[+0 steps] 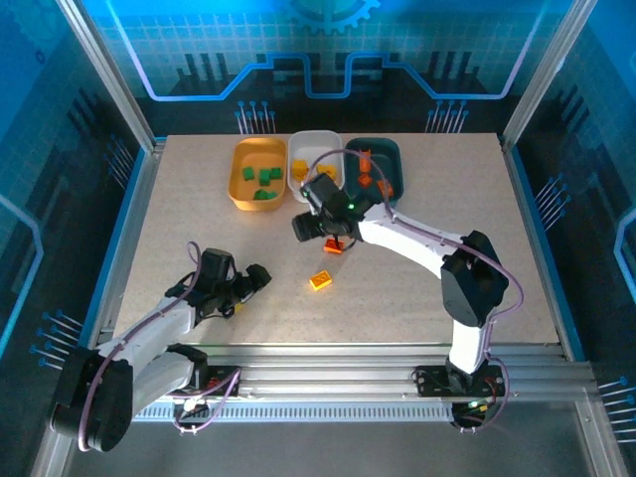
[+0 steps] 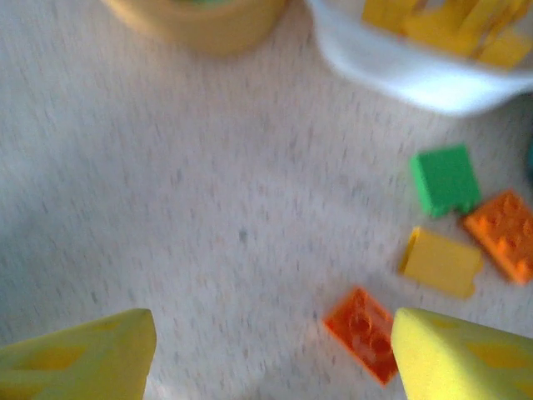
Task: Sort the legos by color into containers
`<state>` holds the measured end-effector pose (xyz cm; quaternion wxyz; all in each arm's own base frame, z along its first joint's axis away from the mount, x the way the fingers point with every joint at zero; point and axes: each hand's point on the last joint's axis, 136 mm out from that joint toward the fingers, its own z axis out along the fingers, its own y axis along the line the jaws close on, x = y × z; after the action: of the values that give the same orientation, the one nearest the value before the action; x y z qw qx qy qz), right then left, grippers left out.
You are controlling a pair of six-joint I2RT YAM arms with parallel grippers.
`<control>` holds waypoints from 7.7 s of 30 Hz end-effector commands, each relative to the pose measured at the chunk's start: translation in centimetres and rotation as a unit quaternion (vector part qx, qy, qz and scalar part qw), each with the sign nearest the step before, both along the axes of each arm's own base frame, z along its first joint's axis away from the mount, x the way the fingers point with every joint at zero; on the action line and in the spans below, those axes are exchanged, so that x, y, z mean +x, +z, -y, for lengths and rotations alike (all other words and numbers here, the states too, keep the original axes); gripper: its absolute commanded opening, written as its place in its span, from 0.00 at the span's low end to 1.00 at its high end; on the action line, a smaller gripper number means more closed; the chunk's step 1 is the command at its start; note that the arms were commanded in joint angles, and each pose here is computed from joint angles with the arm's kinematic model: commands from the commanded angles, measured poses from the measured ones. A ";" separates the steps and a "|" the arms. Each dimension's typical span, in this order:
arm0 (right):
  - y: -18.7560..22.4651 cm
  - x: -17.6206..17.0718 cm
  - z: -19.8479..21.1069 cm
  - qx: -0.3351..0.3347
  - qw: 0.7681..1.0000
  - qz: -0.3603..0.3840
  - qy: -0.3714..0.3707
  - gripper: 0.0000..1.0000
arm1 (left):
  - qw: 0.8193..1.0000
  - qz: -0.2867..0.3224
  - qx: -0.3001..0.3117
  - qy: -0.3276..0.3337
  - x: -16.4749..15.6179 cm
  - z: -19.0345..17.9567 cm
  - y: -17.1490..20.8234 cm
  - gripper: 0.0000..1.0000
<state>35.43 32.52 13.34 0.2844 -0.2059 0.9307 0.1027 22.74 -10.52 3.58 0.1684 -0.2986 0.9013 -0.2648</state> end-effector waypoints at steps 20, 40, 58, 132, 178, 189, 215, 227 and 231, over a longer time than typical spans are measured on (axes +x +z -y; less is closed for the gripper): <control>-10.9 -6.9 1.6 -0.095 0.989 -0.108 0.042 0.51 | 0.998 -0.029 -0.043 -0.025 0.0 2.8 -0.7 0.99; -0.7 15.2 3.6 0.058 0.992 0.004 -0.114 0.50 | 0.963 -0.017 -0.253 -0.095 3.9 11.6 -2.2 0.99; 3.1 16.1 5.7 0.043 0.990 0.026 -0.132 0.78 | 0.983 0.002 -0.111 -0.145 4.0 11.1 0.3 0.99; -1.6 9.4 12.5 0.045 0.968 0.021 -0.244 0.82 | 0.988 0.068 -0.013 -0.135 2.7 8.4 5.2 0.99; -1.3 14.3 2.9 0.011 0.986 0.026 -0.162 0.42 | 0.998 0.062 0.020 -0.022 0.2 -1.3 6.0 0.99; 1.1 18.3 3.5 0.027 0.984 0.041 -0.172 0.76 | 0.997 0.061 0.014 -0.034 0.1 -1.0 6.2 0.99; -9.6 12.0 12.5 -0.005 0.935 -0.043 -0.351 0.73 | 0.998 0.048 -0.029 -0.027 0.1 0.0 4.4 0.99; -10.2 11.5 11.5 0.030 0.944 -0.057 -0.322 0.73 | 0.998 0.051 -0.044 -0.021 0.7 0.4 4.6 0.99; -10.4 11.8 11.3 0.028 0.945 -0.055 -0.322 0.74 | 0.998 0.046 -0.047 -0.024 0.7 0.6 4.4 0.99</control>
<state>47.14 21.41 3.17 0.2620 0.1185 0.9568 0.0424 23.44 -10.86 8.02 0.1965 -0.2693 0.8896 -0.3121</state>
